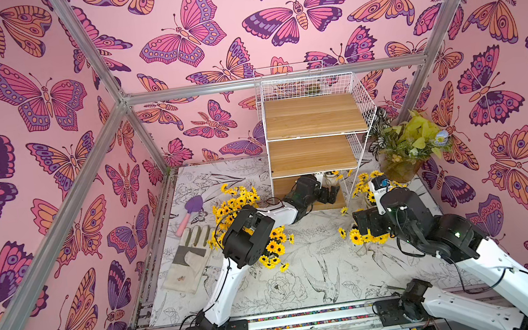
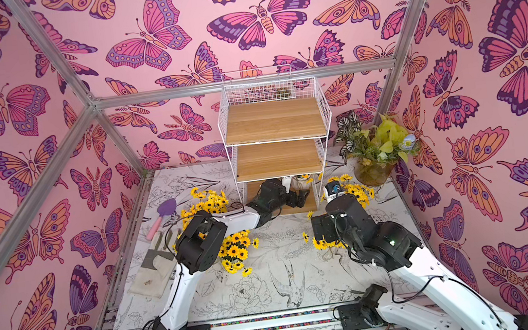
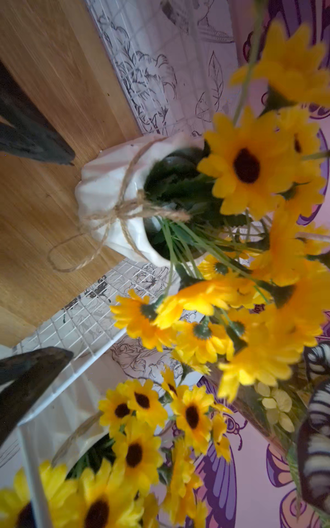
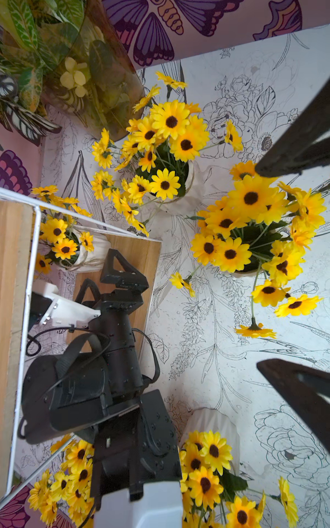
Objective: Take the sunflower pots off the shelves
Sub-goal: Pick up the sunflower pot from the shelf.
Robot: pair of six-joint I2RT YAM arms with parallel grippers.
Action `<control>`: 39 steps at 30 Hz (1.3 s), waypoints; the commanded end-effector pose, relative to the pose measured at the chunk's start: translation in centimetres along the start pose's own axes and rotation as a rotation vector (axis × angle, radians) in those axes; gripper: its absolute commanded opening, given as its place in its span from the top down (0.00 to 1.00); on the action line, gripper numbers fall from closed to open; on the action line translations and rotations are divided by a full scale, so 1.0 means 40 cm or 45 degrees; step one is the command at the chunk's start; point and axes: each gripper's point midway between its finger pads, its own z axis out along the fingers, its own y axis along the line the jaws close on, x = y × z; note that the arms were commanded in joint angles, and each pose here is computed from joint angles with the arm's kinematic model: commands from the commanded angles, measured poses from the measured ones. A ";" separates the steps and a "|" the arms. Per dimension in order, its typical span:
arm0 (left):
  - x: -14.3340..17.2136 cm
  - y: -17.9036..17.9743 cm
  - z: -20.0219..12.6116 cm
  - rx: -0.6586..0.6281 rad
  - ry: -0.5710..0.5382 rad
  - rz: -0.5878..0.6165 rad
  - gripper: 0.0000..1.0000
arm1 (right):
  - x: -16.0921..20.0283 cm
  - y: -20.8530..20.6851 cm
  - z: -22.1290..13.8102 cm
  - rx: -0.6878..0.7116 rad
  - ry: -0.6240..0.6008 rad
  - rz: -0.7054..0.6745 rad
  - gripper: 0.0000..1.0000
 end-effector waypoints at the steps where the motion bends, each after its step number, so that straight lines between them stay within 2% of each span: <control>1: -0.022 0.022 0.015 0.031 0.020 -0.013 0.00 | -0.006 0.009 0.003 -0.017 -0.013 0.008 0.01; 10: -0.040 0.033 0.072 0.073 0.036 0.027 0.00 | 0.003 0.013 0.028 0.001 0.016 0.005 0.01; 15: -0.037 0.056 0.091 0.033 0.050 0.073 0.00 | 0.002 0.020 0.039 -0.005 0.014 0.015 0.01; 18: -0.042 0.074 0.096 0.016 0.051 0.034 0.00 | 0.002 0.022 0.046 -0.002 0.020 0.014 0.01; 24: -0.073 0.120 0.097 -0.082 0.001 -0.025 0.00 | 0.007 0.030 0.056 -0.015 0.032 0.039 0.01; 30: -0.084 0.172 0.069 -0.240 -0.036 -0.089 0.00 | 0.008 0.013 0.065 0.049 0.040 0.018 0.01; 33: -0.078 0.185 0.045 -0.296 -0.044 -0.116 0.00 | -0.014 -0.007 0.067 0.125 0.004 -0.010 0.01; 39: -0.068 0.216 0.006 -0.378 -0.074 -0.131 0.00 | -0.119 -0.049 0.066 0.287 -0.103 -0.050 0.01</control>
